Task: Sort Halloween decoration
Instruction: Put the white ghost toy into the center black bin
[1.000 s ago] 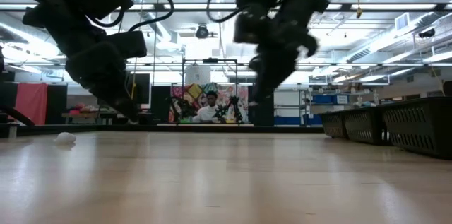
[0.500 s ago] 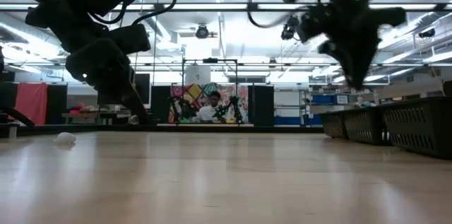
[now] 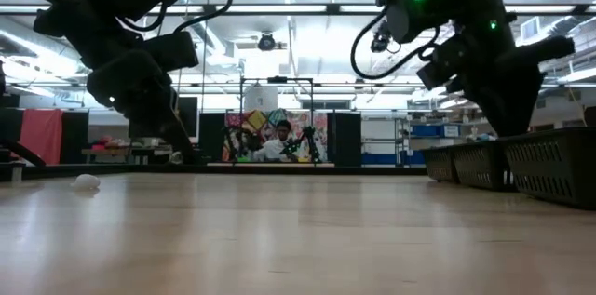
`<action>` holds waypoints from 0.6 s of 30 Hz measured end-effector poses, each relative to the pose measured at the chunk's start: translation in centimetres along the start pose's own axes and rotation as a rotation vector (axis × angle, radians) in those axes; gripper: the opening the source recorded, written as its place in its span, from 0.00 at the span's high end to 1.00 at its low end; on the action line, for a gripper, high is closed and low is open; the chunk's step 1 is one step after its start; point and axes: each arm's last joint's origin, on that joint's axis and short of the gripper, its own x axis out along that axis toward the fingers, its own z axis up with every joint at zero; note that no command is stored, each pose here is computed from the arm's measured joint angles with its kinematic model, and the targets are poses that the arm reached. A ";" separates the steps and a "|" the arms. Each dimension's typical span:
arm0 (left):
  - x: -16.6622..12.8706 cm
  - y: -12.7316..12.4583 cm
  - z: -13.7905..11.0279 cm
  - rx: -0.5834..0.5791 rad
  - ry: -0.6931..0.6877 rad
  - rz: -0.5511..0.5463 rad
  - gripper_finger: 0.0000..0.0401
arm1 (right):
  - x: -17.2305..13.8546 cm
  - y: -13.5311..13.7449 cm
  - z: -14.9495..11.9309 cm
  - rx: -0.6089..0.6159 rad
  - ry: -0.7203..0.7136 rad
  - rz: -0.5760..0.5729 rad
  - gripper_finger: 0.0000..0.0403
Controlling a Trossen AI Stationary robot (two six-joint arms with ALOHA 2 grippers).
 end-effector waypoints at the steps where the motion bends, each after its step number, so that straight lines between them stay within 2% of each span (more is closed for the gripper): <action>1: -0.1 0.0 0.0 -0.001 -0.002 -0.002 0.97 | -0.2 -0.1 -0.1 0.002 0.011 0.007 0.64; 4: -0.5 -0.4 0.5 0.006 -0.001 -0.010 0.97 | -1.3 -0.2 0.3 0.015 -0.020 -0.001 0.63; 7: -1.5 -1.1 1.7 0.025 0.004 -0.025 0.95 | -3.0 -0.1 0.8 0.000 -0.111 -0.036 0.63; 12: -2.6 -2.2 2.0 0.069 0.055 -0.014 0.80 | -5.5 0.2 2.0 -0.068 -0.332 -0.063 0.63; 18: -3.2 -4.4 -1.3 0.038 0.083 -0.033 0.64 | -6.7 0.7 4.7 -0.182 -0.706 -0.048 0.63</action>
